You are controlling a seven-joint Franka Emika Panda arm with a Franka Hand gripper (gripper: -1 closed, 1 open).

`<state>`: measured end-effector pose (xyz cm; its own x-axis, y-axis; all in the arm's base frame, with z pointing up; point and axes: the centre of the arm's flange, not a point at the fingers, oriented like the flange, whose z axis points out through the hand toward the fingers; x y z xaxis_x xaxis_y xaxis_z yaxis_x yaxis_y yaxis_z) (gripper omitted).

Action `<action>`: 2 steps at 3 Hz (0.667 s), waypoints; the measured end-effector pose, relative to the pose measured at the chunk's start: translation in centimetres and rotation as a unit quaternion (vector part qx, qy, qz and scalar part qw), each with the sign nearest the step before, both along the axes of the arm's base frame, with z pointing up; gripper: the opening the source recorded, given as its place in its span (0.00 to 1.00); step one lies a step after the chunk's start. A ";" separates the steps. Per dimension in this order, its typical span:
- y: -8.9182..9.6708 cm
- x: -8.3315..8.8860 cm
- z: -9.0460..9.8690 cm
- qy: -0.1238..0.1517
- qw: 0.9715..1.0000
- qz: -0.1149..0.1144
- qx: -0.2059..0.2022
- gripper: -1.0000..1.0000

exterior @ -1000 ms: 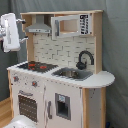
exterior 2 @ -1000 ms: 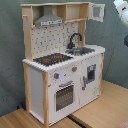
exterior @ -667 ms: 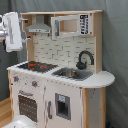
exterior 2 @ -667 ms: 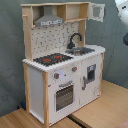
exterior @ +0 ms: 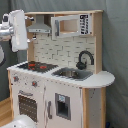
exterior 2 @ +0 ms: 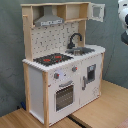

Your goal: Play with the kitchen

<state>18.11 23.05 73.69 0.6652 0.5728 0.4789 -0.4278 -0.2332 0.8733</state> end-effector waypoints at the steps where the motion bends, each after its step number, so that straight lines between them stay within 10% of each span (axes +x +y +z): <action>1: -1.1 1.2 -0.2 -0.033 0.999 0.004 0.023 1.00; 2: -2.2 2.7 -0.8 -0.058 0.997 0.015 0.040 1.00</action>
